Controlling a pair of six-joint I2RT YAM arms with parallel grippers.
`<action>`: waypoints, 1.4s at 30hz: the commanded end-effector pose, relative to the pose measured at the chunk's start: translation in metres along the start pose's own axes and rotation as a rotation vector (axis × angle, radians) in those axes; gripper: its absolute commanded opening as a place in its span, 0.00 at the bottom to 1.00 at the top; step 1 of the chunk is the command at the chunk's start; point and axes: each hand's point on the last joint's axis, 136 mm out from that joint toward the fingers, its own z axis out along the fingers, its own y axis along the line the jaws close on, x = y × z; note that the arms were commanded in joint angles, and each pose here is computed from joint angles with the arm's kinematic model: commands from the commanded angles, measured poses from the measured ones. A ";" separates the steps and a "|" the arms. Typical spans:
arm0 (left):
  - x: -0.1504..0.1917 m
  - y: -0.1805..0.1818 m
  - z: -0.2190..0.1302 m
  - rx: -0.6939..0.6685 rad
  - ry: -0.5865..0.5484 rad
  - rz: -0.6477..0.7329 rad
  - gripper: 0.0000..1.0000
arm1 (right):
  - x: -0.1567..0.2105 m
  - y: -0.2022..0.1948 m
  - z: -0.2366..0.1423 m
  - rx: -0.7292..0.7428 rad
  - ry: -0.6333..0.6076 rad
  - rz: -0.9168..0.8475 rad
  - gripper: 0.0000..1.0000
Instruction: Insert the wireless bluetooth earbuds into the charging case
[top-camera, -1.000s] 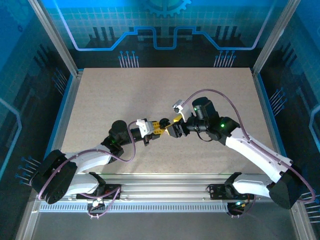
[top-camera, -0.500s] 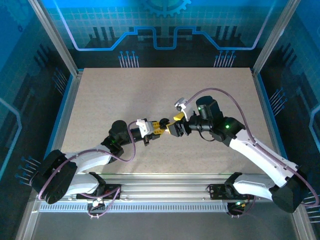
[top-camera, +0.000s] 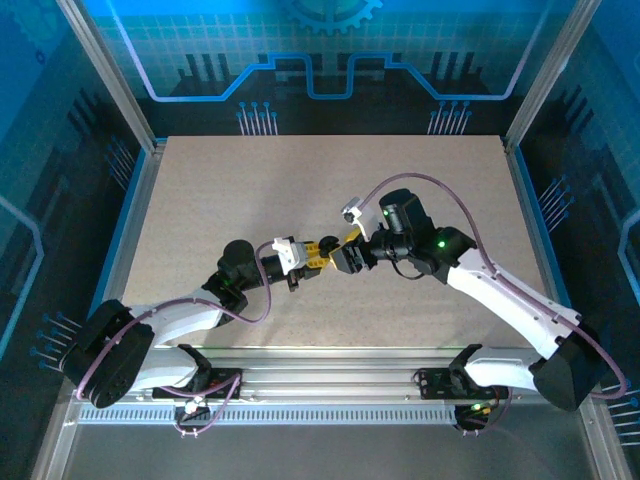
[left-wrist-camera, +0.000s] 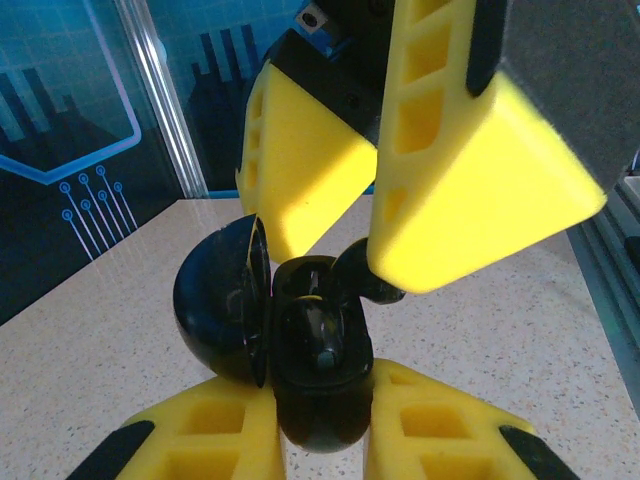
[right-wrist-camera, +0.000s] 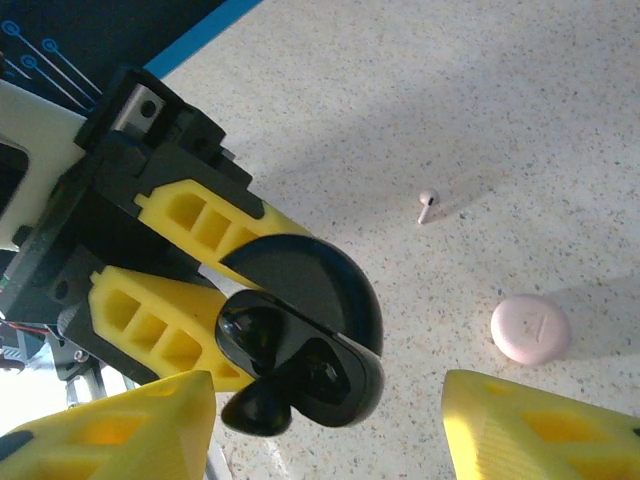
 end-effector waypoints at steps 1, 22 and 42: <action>-0.017 0.003 0.004 -0.003 -0.038 0.018 0.20 | -0.004 -0.007 -0.010 0.030 -0.005 0.023 0.62; -0.019 0.000 0.004 0.019 -0.044 0.004 0.20 | -0.020 -0.005 -0.041 -0.034 -0.179 -0.026 0.61; -0.019 0.000 0.004 0.019 -0.046 -0.005 0.20 | 0.002 0.003 -0.012 -0.058 -0.079 -0.081 0.61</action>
